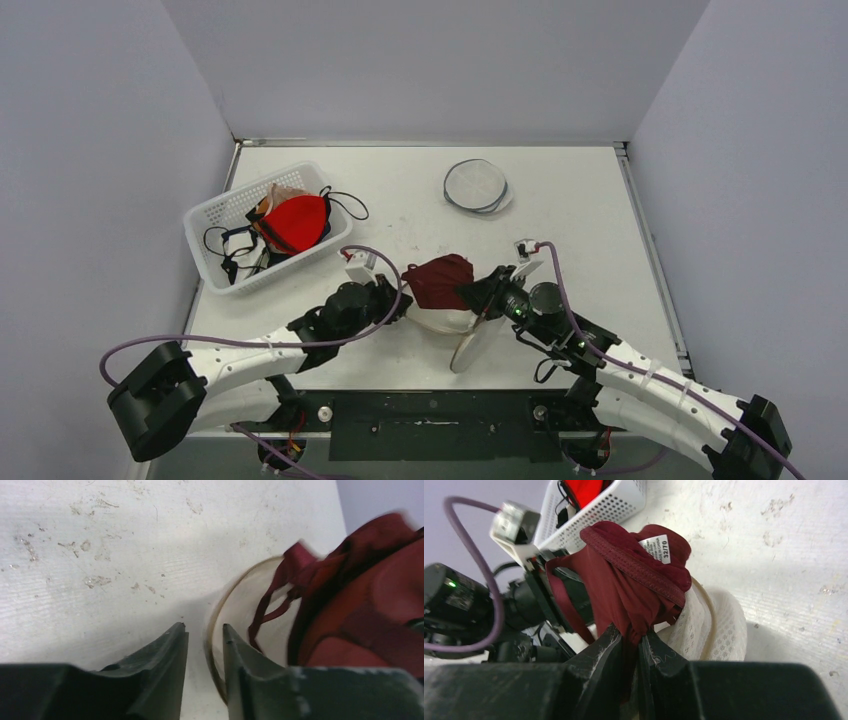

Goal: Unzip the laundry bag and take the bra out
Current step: Pick up the bra from the laundry bag.

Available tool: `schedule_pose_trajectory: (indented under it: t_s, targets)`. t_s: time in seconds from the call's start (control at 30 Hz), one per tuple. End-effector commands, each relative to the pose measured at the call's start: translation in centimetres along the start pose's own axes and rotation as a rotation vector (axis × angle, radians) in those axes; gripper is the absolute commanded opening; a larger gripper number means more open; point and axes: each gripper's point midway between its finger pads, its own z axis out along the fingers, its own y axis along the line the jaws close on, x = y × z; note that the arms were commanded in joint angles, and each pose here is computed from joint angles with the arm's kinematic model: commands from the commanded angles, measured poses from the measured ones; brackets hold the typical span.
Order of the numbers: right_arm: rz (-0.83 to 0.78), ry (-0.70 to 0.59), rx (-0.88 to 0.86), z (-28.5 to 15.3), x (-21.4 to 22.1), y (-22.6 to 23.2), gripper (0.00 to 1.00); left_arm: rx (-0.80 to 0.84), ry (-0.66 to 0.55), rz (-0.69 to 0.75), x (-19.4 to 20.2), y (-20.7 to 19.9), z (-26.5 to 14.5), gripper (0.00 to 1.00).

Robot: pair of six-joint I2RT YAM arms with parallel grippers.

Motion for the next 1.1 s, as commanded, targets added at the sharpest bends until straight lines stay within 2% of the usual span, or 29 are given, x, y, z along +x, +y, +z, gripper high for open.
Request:
schedule_pose_trajectory:
  t_s: [0.0, 0.1, 0.17, 0.27, 0.33, 0.37, 0.5, 0.6, 0.67, 0.9, 1.07]
  targets:
    - [-0.015, -0.001, -0.101, -0.3, 0.4, 1.2, 0.05, 0.018, -0.042, -0.026, -1.7, -0.9, -1.4, 0.42]
    - [-0.028, 0.011, -0.122, -0.4, 1.0, 1.0, 0.05, 0.052, -0.064, -0.032, -3.0, -2.0, -2.7, 0.64]
    - [-0.041, 0.013, -0.127, -0.4, 1.0, 0.9, 0.05, 0.051, -0.074, -0.028, -3.7, -2.2, -3.5, 0.72]
    - [-0.055, 0.013, -0.128, -0.4, 1.0, 0.8, 0.05, 0.062, -0.103, -0.013, -5.3, -2.9, -5.0, 0.79]
    - [-0.059, 0.013, -0.134, -0.5, 1.1, 0.7, 0.05, 0.059, -0.122, 0.001, -6.2, -3.1, -6.0, 0.91]
    - [-0.063, 0.013, -0.136, -0.5, 1.1, 0.7, 0.05, 0.063, -0.135, 0.005, -6.8, -3.3, -6.5, 0.94]
    - [-0.082, 0.014, -0.148, -0.7, 1.2, 0.5, 0.05, 0.094, -0.179, 0.031, -8.8, -4.0, -7.9, 0.98]
    - [-0.106, 0.022, -0.169, -0.9, 1.4, 0.6, 0.05, 0.219, -0.176, 0.115, -9.7, -6.3, -8.2, 0.96]
    - [-0.120, 0.029, -0.188, -1.0, 1.6, 0.7, 0.05, 0.352, -0.137, 0.186, -9.6, -8.8, -8.3, 0.96]
    - [-0.179, 0.063, -0.285, -1.7, 2.5, 1.8, 0.05, 0.602, 0.095, 0.364, -7.1, -13.6, -7.8, 0.96]
    - [-0.214, 0.088, -0.379, -2.7, 3.0, 3.1, 0.05, 0.632, 0.178, 0.415, -6.3, -13.9, -7.6, 0.96]
